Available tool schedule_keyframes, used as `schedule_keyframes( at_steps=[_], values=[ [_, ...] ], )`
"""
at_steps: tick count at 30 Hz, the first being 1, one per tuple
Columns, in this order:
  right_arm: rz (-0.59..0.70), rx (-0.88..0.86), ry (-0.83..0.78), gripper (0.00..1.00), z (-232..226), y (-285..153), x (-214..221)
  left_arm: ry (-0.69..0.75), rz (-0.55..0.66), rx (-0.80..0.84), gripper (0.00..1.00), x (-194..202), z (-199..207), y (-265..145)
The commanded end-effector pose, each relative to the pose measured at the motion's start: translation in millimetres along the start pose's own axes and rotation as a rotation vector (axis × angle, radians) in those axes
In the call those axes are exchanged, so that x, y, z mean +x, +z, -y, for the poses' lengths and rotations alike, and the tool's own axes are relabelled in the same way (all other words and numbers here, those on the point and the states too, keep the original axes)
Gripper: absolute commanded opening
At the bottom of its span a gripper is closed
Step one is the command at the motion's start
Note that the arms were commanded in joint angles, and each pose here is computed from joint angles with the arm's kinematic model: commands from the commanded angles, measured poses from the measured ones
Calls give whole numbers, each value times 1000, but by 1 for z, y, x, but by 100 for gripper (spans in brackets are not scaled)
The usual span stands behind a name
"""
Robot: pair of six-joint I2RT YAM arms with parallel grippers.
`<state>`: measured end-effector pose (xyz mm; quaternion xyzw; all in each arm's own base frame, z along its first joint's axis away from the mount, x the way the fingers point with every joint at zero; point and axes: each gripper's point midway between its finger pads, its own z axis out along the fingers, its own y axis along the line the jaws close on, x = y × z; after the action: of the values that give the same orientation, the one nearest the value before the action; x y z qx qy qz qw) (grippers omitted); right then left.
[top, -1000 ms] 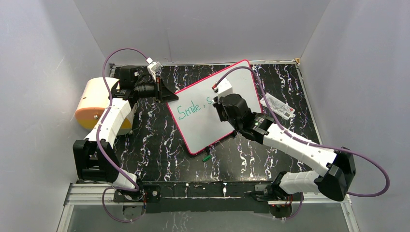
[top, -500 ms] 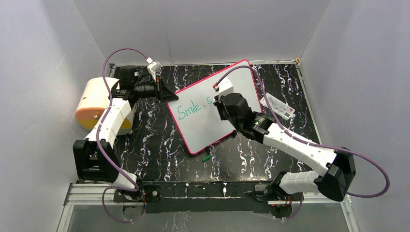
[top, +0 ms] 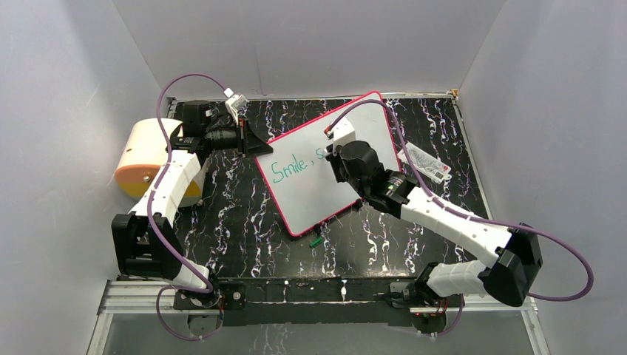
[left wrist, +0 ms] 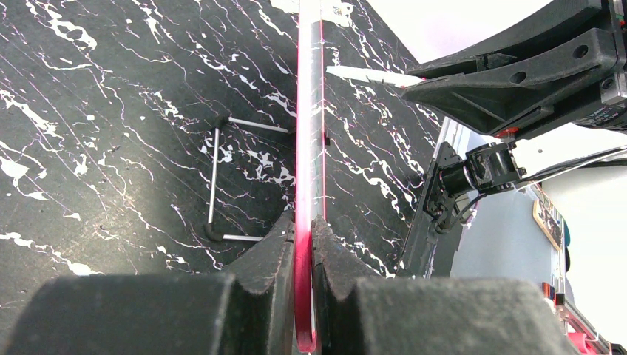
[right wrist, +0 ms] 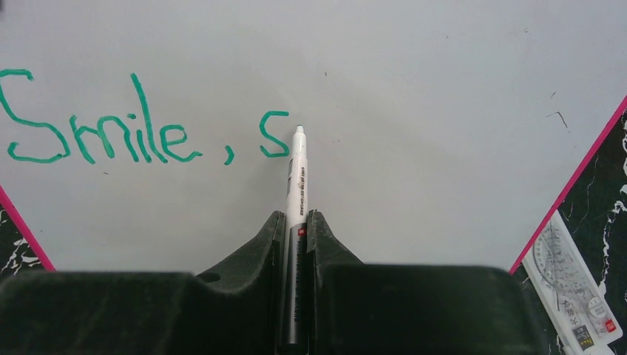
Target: Write a sentence on the whiteboard
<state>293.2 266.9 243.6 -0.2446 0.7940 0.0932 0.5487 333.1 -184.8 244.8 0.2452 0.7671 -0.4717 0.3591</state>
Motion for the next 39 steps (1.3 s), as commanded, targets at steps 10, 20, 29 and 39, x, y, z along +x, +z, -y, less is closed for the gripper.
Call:
schedule_keyframes(
  at_steps=[10, 20, 29, 39],
  values=[
    [69, 6, 15, 0, 0, 9, -22, -43, -63, -45, 0, 27, -16, 6],
    [12, -3, 8, 0, 0, 8, -8, -40, -62, -48, 0, 27, -17, 6],
    [-89, -54, 3, 0, -9, 5, 16, -40, -62, -48, 0, 26, -16, 6],
    [-145, -80, -1, 0, -12, -2, 28, -44, -64, -48, 0, 27, -17, 6]
  ],
)
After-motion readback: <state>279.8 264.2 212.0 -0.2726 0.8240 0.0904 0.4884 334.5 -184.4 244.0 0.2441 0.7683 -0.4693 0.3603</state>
